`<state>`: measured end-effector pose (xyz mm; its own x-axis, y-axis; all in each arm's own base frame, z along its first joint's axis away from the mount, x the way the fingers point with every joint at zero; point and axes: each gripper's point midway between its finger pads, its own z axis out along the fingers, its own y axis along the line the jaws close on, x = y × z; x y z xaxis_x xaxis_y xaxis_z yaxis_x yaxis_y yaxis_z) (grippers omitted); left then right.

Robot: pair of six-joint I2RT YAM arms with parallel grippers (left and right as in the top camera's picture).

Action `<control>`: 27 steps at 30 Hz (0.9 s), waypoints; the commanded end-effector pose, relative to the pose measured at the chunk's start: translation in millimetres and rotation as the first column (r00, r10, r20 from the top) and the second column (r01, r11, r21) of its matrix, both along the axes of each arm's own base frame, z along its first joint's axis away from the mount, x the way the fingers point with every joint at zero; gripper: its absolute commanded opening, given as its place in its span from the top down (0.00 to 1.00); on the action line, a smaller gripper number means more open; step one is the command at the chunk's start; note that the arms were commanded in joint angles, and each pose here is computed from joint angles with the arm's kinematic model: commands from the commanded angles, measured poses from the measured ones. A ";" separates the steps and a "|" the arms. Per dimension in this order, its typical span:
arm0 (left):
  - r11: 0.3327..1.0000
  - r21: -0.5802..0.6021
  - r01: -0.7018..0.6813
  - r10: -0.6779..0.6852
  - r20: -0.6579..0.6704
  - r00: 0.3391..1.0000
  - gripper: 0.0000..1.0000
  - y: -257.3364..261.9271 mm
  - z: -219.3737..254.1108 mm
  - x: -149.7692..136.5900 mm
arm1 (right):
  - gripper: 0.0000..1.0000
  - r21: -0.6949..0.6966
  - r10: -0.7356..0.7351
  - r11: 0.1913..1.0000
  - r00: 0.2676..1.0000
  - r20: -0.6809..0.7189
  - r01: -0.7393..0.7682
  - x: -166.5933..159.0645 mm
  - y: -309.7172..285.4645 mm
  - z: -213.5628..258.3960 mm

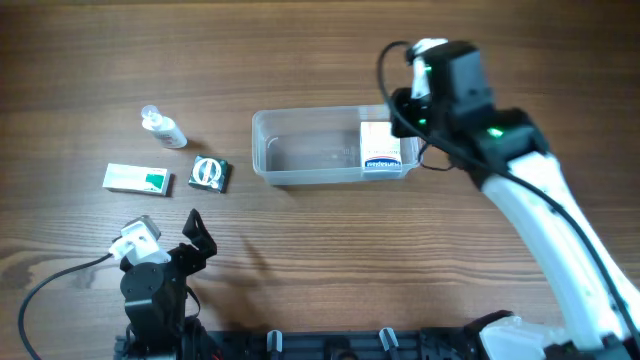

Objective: Pack container
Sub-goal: 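Lower the Hansaplast box into the container's right end and release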

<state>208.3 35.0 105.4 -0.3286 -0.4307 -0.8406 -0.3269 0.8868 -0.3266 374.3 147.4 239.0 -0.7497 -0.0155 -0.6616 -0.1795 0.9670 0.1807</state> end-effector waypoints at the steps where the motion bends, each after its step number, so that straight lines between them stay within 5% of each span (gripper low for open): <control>1: 1.000 0.005 0.001 -0.001 0.008 1.000 0.00 0.4 0.9 0.3 | 0.76 0.047 0.076 0.996 0.993 -0.086 -0.072 -7.1 19.2 -22.4; 9: 1.000 0.005 0.001 -0.001 0.008 1.000 0.01 0.4 0.9 0.3 | 0.95 0.002 0.090 0.995 0.937 -0.337 -0.095 3.4 36.3 -136.1; 27: 1.000 0.005 0.001 -0.001 0.008 1.000 0.00 0.4 0.9 0.3 | 0.96 0.035 0.147 0.988 0.879 -0.453 -0.147 6.3 55.5 -211.1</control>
